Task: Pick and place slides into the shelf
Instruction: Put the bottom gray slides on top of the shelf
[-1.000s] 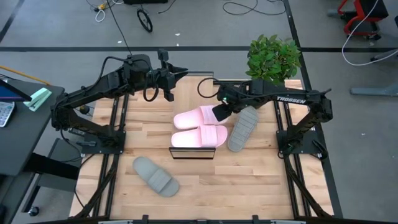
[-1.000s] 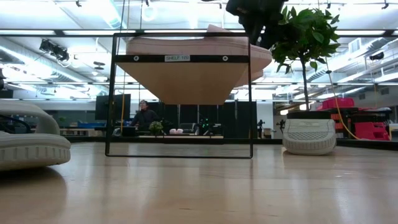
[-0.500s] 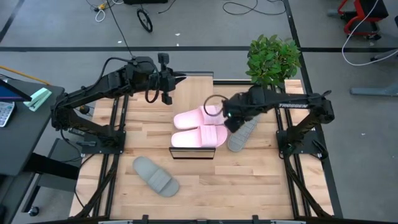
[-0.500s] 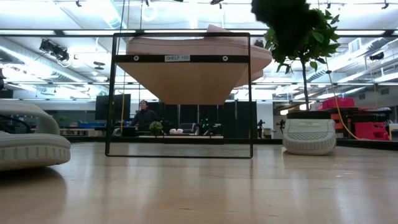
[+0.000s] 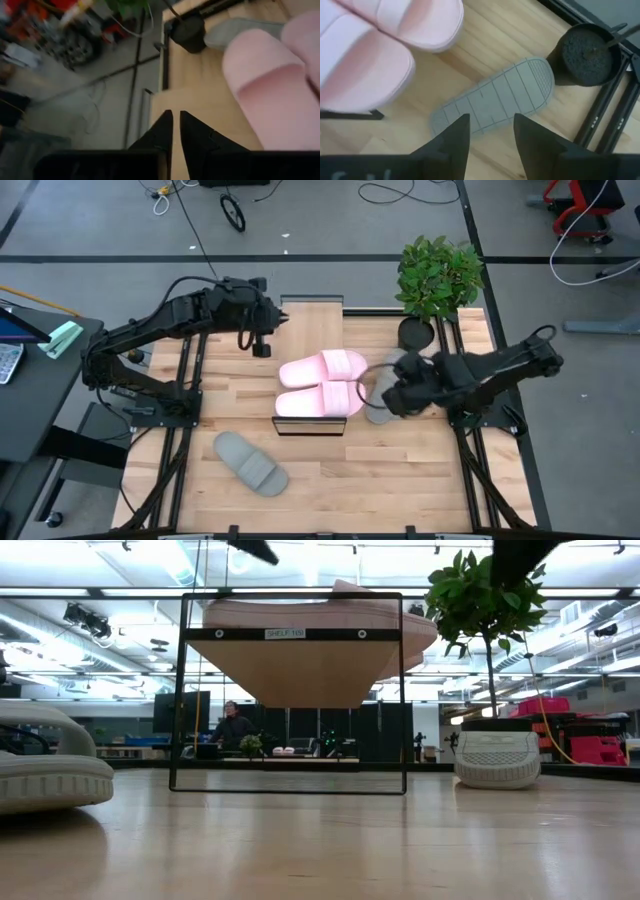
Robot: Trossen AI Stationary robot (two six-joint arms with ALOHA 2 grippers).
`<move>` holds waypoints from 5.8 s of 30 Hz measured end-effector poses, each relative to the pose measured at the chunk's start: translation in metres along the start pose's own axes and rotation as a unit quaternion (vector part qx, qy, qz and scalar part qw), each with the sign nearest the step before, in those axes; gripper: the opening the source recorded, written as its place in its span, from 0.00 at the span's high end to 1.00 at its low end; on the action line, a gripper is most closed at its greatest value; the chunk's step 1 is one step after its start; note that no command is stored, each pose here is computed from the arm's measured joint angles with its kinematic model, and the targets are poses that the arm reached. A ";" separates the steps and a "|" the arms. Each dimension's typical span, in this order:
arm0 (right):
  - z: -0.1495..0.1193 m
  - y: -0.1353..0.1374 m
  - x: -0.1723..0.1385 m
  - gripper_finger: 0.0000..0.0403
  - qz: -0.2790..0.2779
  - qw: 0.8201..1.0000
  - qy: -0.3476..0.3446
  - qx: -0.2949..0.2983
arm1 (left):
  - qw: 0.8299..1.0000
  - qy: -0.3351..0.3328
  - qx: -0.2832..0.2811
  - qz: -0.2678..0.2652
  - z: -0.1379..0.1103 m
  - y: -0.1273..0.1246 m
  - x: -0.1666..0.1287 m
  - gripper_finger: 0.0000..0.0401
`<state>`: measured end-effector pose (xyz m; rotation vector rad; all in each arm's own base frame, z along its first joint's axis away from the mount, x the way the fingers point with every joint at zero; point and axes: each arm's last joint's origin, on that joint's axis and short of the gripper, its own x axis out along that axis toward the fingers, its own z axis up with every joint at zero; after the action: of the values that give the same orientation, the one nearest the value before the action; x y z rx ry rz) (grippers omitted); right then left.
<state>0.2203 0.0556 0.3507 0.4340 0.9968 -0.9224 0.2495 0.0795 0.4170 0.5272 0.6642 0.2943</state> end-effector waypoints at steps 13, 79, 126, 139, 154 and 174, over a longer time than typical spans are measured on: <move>-0.065 -0.012 0.021 0.61 -0.026 0.999 -0.033 -0.025 | 0.943 0.135 -0.297 -0.063 -0.014 -0.032 -0.009 0.90; -0.178 0.000 -0.002 0.61 0.163 0.982 -0.091 -0.008 | 0.733 0.210 -0.563 -0.319 -0.157 -0.253 -0.039 0.69; -0.177 0.002 -0.002 0.61 0.173 0.979 -0.105 -0.004 | 0.738 0.222 -0.505 -0.390 -0.159 -0.301 -0.018 0.70; -0.177 0.002 -0.003 0.61 0.175 0.979 -0.108 -0.002 | 0.740 0.203 -0.492 -0.410 -0.155 -0.301 -0.019 0.96; -0.177 0.002 -0.003 0.61 0.176 0.978 -0.113 -0.004 | 0.702 0.141 -0.466 -0.520 -0.089 -0.287 -0.047 0.99; -0.177 0.002 -0.003 0.61 0.178 0.978 -0.112 -0.003 | 0.845 -0.114 -0.348 -0.390 0.018 -0.195 -0.103 0.99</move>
<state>0.1287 0.1802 0.2638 0.4747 0.6869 -0.6280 0.2019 -0.1321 0.3736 -0.4221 0.4457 -0.3026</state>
